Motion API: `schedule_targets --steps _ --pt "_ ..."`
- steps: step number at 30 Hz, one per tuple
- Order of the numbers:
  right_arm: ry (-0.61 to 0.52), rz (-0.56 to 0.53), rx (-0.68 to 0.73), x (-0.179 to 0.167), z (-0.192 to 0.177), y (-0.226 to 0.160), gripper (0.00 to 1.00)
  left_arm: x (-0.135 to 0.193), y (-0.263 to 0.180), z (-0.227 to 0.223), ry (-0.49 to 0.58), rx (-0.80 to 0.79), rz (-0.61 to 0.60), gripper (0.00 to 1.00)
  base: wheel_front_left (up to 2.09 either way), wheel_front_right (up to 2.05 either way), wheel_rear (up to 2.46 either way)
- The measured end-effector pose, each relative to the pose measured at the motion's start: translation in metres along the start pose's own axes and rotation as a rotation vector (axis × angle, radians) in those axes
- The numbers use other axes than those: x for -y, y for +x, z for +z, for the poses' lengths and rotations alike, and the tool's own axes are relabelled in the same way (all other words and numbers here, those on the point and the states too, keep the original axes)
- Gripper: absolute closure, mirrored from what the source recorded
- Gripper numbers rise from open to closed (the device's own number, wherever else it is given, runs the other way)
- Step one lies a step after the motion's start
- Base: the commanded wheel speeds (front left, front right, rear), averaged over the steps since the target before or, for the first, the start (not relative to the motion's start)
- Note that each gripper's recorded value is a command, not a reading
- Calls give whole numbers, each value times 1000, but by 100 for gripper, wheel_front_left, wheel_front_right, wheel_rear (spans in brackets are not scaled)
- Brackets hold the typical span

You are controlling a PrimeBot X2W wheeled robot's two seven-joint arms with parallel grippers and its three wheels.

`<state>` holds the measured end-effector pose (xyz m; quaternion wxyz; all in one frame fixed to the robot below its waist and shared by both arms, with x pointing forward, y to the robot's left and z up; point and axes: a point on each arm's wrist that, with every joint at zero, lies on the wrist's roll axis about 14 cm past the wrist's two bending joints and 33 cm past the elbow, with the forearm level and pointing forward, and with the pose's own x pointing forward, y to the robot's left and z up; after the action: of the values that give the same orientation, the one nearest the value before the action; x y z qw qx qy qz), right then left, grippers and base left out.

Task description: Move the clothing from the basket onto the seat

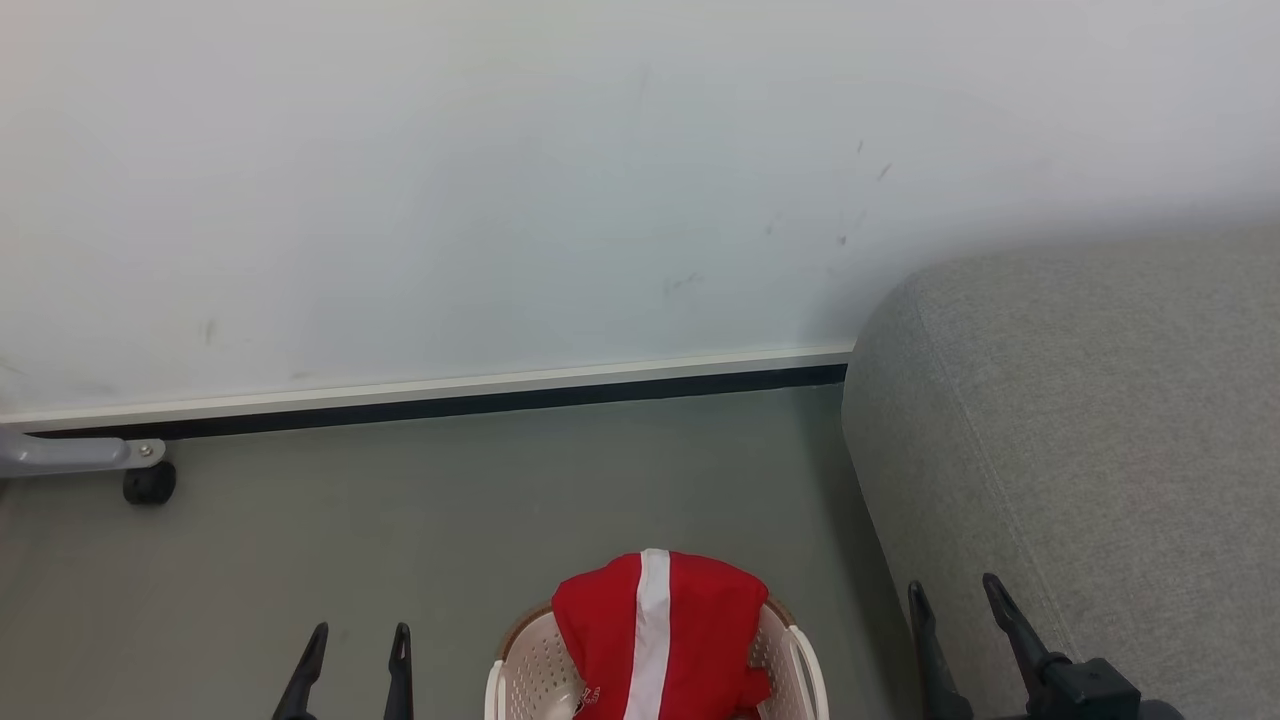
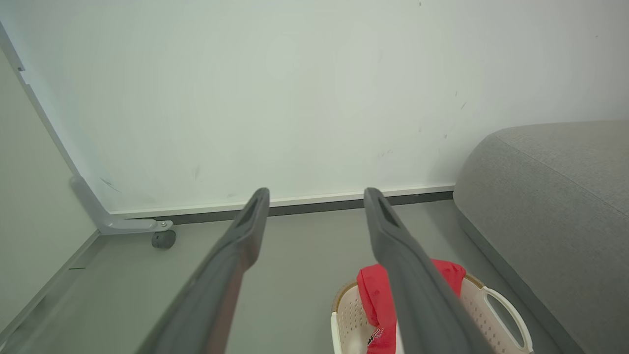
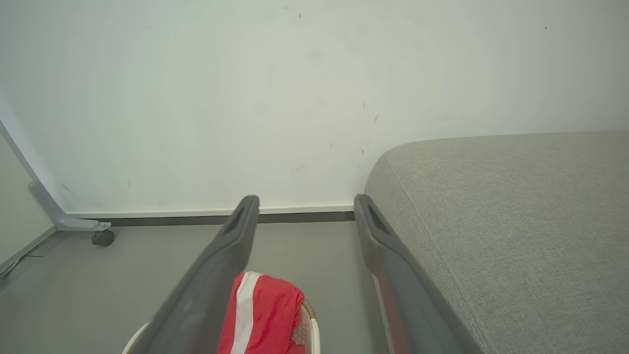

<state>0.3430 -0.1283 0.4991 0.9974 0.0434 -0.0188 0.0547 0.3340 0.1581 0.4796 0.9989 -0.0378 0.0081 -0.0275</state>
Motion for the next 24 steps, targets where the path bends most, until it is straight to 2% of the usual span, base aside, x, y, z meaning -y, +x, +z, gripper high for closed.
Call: schedule_targets --steps 9,24 --pt "5 -4 -14 1 -5 1 0 1 2 -4 -4 -13 -8 0 0 0 0" --pt "7 -42 -34 16 -12 20 0 35 26 -28 11 -90 -153 0 0 0 0"
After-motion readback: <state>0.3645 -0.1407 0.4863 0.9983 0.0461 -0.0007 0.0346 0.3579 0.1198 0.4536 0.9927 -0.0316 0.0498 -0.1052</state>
